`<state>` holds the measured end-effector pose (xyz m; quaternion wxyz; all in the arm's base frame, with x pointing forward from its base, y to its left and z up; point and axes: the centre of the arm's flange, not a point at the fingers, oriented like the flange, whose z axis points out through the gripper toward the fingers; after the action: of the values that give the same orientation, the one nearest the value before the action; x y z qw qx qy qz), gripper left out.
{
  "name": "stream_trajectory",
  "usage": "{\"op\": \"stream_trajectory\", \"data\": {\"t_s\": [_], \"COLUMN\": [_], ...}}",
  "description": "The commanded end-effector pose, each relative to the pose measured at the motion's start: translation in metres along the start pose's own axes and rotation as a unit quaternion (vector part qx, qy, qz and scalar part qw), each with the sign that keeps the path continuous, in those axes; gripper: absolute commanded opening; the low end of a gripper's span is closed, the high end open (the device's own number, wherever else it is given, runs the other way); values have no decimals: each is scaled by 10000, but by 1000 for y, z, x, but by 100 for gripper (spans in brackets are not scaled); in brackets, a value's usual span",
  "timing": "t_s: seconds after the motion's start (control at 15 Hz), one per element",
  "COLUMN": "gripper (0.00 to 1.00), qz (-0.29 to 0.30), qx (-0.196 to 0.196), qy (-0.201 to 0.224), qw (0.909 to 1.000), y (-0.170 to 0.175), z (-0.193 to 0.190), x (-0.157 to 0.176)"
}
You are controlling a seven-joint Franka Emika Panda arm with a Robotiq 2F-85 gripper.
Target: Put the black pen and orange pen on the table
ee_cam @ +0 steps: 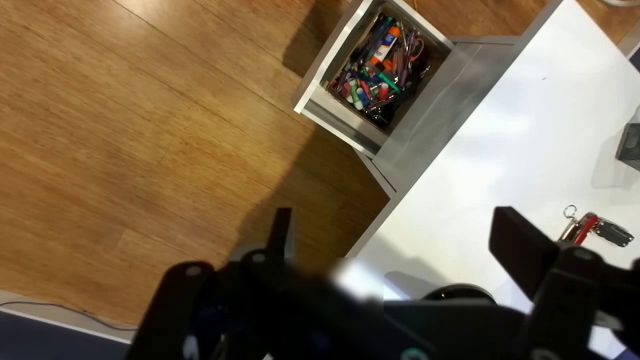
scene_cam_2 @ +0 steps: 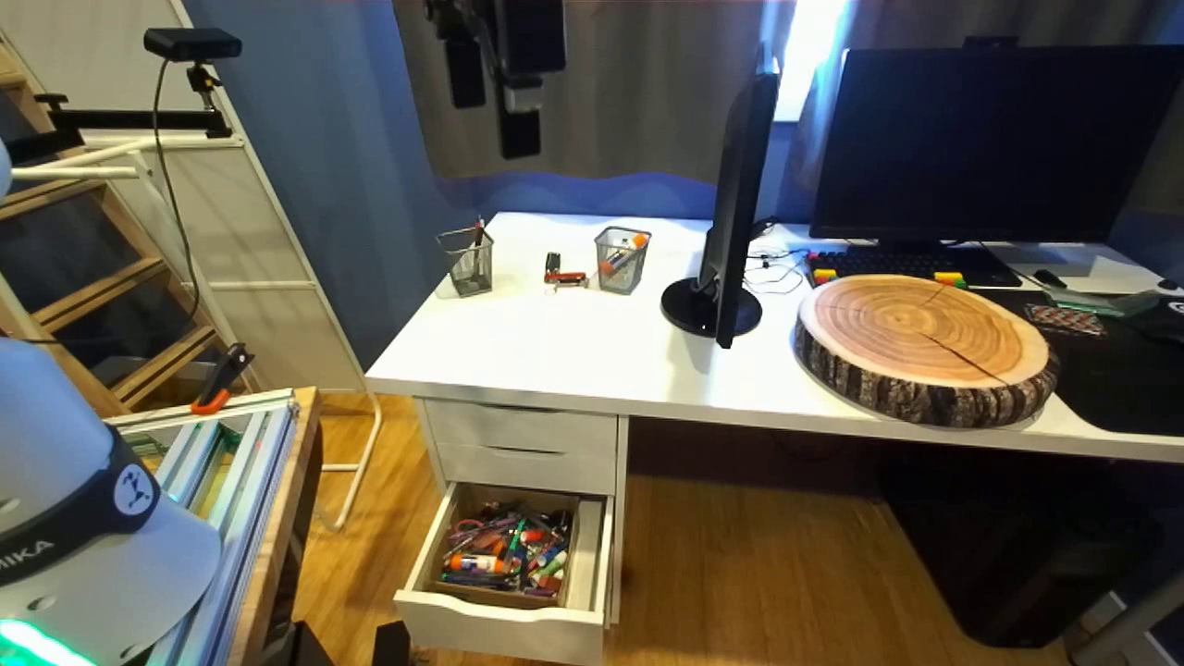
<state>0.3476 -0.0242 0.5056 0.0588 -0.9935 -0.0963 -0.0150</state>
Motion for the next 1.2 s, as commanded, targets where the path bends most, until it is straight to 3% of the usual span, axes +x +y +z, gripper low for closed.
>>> {"op": "stream_trajectory", "data": {"t_s": [0.0, 0.2, 0.47, 0.8, 1.13], "gripper": [100, 100, 100, 100, 100], "qz": [0, -891, -1917, -3365, -4589], "qx": [0, -100, -371, -620, -612], "qy": [0, -289, -570, -811, -983], "qw": [10000, 9955, 9791, 9361, 8809], "y": [0, -39, -135, -256, -343], "z": [0, 7, 20, 52, 92], "x": [0, 30, 65, 95, 123]}}
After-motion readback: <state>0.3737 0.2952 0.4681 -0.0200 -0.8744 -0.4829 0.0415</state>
